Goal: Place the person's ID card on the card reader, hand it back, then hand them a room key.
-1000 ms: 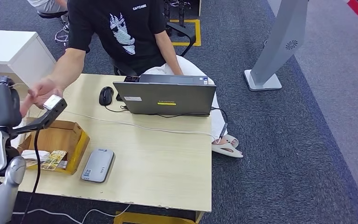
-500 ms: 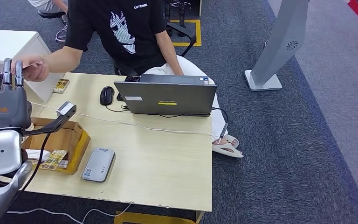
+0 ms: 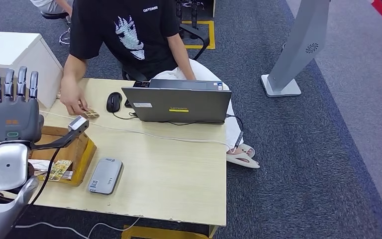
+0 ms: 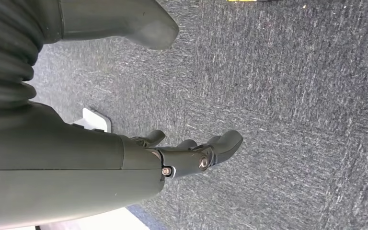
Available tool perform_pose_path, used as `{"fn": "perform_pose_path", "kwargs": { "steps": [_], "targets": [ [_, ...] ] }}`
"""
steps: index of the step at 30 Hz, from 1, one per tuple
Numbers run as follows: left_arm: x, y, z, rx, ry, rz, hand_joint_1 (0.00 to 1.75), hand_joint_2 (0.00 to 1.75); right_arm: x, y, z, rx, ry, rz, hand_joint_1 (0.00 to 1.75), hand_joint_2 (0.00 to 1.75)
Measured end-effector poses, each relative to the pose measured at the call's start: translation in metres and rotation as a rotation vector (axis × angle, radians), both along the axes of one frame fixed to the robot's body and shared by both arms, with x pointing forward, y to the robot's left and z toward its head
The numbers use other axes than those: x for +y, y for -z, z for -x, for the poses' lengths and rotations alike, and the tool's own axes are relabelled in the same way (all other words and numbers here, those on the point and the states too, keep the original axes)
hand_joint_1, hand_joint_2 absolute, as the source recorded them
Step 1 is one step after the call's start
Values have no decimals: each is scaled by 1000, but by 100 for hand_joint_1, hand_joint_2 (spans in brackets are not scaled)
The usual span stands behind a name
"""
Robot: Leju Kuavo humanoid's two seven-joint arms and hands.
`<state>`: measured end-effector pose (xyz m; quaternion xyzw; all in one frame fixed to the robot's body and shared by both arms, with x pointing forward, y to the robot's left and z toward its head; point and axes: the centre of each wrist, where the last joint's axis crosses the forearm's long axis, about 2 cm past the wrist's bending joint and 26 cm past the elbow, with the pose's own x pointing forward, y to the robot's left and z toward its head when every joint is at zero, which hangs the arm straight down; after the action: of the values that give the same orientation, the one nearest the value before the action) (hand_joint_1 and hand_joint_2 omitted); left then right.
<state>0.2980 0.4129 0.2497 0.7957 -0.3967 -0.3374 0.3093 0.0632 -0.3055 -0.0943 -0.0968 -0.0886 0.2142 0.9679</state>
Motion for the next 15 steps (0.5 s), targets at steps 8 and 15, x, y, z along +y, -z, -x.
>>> {"fn": "perform_pose_path", "kwargs": {
  "steps": [8, 15],
  "targets": [
    [-12, 12, 12, 84, 193, -24, 0, 175, -2, -1, 2, 9, -11, -7, 0, 175],
    [-22, 20, 22, 106, 246, -13, 0, 175, -6, -2, 5, 15, 11, 4, 0, 175]
  ]
}}
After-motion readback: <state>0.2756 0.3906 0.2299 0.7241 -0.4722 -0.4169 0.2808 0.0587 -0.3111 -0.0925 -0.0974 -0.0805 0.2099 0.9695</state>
